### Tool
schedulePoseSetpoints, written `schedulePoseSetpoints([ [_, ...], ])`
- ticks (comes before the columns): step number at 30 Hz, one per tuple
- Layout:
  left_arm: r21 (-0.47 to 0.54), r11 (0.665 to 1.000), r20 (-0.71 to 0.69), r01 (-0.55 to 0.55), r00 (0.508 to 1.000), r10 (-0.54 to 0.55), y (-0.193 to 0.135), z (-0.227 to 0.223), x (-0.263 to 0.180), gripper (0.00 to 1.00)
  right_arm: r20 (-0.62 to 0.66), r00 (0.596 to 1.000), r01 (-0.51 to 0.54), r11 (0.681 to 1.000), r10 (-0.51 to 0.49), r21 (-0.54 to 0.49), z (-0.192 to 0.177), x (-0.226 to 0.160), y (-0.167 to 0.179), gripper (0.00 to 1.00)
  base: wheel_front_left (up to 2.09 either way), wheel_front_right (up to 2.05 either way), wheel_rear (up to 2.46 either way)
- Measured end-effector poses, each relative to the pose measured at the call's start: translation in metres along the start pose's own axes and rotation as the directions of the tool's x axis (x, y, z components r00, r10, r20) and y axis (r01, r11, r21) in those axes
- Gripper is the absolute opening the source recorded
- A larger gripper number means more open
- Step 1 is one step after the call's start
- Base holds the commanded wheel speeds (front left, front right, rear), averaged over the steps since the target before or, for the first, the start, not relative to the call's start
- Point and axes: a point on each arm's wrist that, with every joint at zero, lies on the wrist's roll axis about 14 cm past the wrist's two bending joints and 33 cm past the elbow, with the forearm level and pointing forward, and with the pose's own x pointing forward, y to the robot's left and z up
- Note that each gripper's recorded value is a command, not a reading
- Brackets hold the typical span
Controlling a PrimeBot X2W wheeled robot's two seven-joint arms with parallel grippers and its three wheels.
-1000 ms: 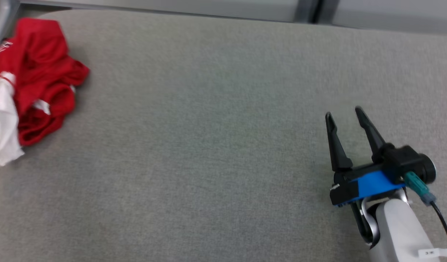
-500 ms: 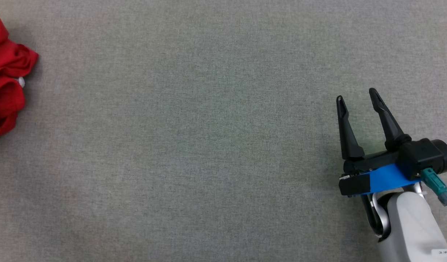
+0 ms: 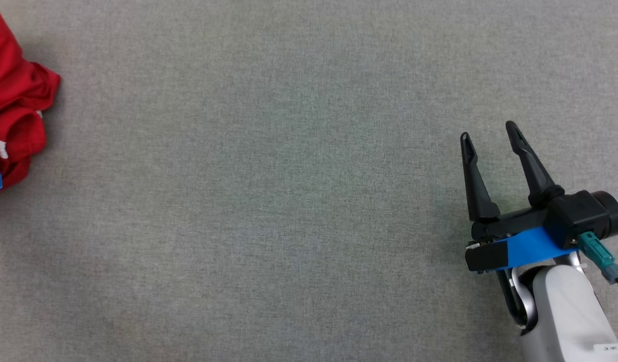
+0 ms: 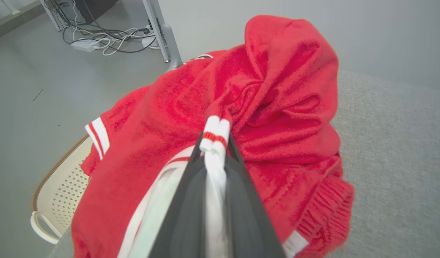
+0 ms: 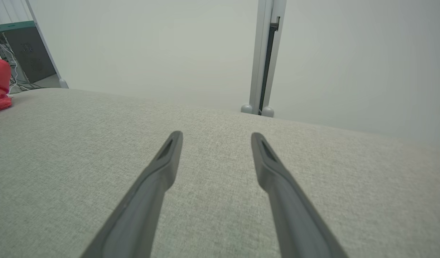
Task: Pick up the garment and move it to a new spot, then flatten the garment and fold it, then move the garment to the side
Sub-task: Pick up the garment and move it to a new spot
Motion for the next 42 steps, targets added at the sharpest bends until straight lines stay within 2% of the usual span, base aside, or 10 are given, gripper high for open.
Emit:
schedulePoseSetpoints([
  [5, 0.050, 0.999, 0.195, 0.008, 0.981, -0.018, 0.004, 0.057, -0.008, 0.00, 0.019, 1.000, -0.012, 1.000, 0.012, 0.007, 0.011, -0.002, 0.006, 1.00, 0.00, 0.00, 0.00],
  [10, 0.119, 0.993, 0.399, 0.027, 0.914, -0.073, -0.004, 0.134, -0.025, 0.00, 0.042, 0.999, -0.018, 1.000, 0.016, 0.024, 0.023, -0.008, 0.012, 1.00, 0.00, 0.00, 0.00],
  [11, 0.161, 0.986, 0.471, 0.042, 0.875, -0.115, -0.016, 0.165, -0.034, 0.00, 0.048, 0.999, -0.013, 0.999, 0.011, 0.031, 0.027, -0.012, 0.012, 1.00, 0.00, 0.00, 0.00],
  [15, 0.246, 0.966, 0.625, 0.084, 0.748, -0.224, -0.056, 0.236, -0.064, 0.00, 0.058, 0.998, 0.003, 0.999, -0.006, 0.044, 0.036, -0.022, 0.008, 1.00, 0.00, 0.00, 0.00],
  [20, 0.348, 0.917, 0.730, 0.196, 0.556, -0.397, -0.137, 0.293, -0.111, 0.00, 0.092, 0.995, 0.040, 0.995, -0.048, 0.087, 0.053, -0.037, -0.003, 1.00, 0.00, 0.00, 0.00],
  [23, 0.414, 0.868, 0.744, 0.275, 0.448, -0.497, -0.192, 0.315, -0.142, 0.00, 0.106, 0.990, 0.079, 0.992, -0.090, 0.096, 0.061, -0.050, -0.016, 1.00, 0.00, 0.00, 0.00],
  [29, 0.524, 0.726, 0.720, 0.444, 0.225, -0.657, -0.298, 0.328, -0.211, 0.00, 0.130, 0.973, 0.176, 0.978, -0.190, 0.111, 0.074, -0.078, -0.047, 1.00, 0.00, 0.00, 0.00],
  [33, 0.557, 0.628, 0.686, 0.544, 0.124, -0.717, -0.348, 0.312, -0.251, 0.00, 0.147, 0.962, 0.215, 0.970, -0.230, 0.110, 0.083, -0.092, -0.059, 1.00, 0.00, 0.00, 0.00],
  [37, 0.545, 0.550, 0.630, 0.633, 0.123, -0.767, -0.378, 0.270, -0.260, 0.00, 0.157, 0.956, 0.233, 0.966, -0.249, 0.110, 0.087, -0.099, -0.064, 1.00, 0.00, 0.00, 0.00],
  [42, 0.471, 0.474, 0.531, 0.744, 0.191, -0.826, -0.398, 0.193, -0.252, 0.00, 0.162, 0.953, 0.238, 0.965, -0.254, 0.111, 0.089, -0.101, -0.065, 1.00, 0.00, 0.00, 0.00],
])
